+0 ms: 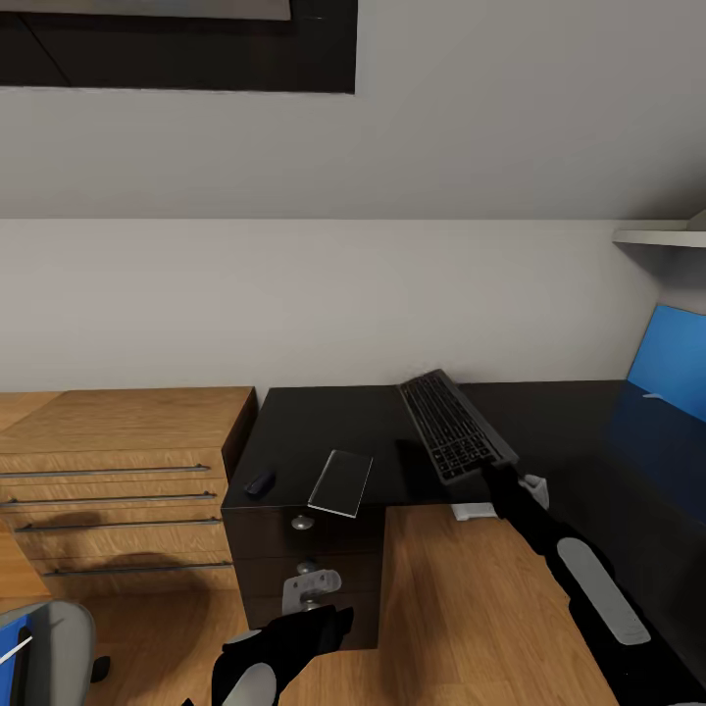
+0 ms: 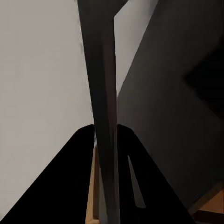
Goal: In the bedroom, organize the workspace by keeping the computer under the desk, ensuring the monitor is on the desk, placing the keyboard on the desk next to the monitor, placing the mouse on the desk next to the keyboard, moving the folder from the swivel chair onto the desk next to the mouse, stacking the notebook on top of the folder with the pen on top of the notebook, and positioning the swivel chair next to the desk.
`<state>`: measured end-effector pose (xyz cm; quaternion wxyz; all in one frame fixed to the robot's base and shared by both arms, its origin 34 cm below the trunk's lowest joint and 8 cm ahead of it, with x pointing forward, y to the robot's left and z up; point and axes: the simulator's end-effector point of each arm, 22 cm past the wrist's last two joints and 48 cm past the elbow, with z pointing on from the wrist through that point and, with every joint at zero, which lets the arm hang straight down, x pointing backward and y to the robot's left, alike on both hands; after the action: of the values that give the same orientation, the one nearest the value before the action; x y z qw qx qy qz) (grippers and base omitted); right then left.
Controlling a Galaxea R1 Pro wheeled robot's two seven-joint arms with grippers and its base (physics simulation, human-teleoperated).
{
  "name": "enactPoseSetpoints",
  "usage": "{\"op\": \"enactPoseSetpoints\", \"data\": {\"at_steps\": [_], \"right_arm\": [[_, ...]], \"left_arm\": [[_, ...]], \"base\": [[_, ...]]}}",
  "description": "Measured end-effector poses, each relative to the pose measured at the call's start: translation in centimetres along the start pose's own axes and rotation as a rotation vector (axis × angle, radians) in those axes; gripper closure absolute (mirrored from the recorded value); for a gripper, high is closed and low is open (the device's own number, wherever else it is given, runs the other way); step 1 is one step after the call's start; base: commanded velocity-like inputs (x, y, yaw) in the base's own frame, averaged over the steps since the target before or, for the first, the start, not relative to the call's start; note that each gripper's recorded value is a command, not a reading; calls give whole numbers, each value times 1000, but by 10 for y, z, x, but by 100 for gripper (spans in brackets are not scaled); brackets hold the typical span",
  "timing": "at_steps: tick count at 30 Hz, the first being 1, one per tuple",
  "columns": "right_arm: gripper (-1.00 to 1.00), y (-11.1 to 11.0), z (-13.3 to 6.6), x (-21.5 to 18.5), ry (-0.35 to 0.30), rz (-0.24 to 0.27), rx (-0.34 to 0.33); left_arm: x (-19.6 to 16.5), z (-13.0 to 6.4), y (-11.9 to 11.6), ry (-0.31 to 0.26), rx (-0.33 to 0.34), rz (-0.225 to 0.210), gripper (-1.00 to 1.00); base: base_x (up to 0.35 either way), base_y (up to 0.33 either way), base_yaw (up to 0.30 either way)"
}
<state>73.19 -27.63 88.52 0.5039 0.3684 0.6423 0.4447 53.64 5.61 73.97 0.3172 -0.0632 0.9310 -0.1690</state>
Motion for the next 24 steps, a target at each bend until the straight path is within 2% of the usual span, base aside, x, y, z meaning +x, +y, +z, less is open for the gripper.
{"op": "enactPoseSetpoints", "data": {"at_steps": [4,9,11,24], "right_arm": [[100,8,-14,8,12,60,41],[100,15,-19,16,35,179,32],[100,17,-20,17,39,207,25],[100,16,-19,18,40,236,23]], "left_arm": [[0,0,0,-1,0,0,-100],[0,0,1,0,-2,0,-100],[0,0,1,0,-3,-1,-100],[0,1,1,1,-2,-1,-100]], "base": [[0,0,0],[-180,0,0],[-309,0,0],[-335,0,0]]}}
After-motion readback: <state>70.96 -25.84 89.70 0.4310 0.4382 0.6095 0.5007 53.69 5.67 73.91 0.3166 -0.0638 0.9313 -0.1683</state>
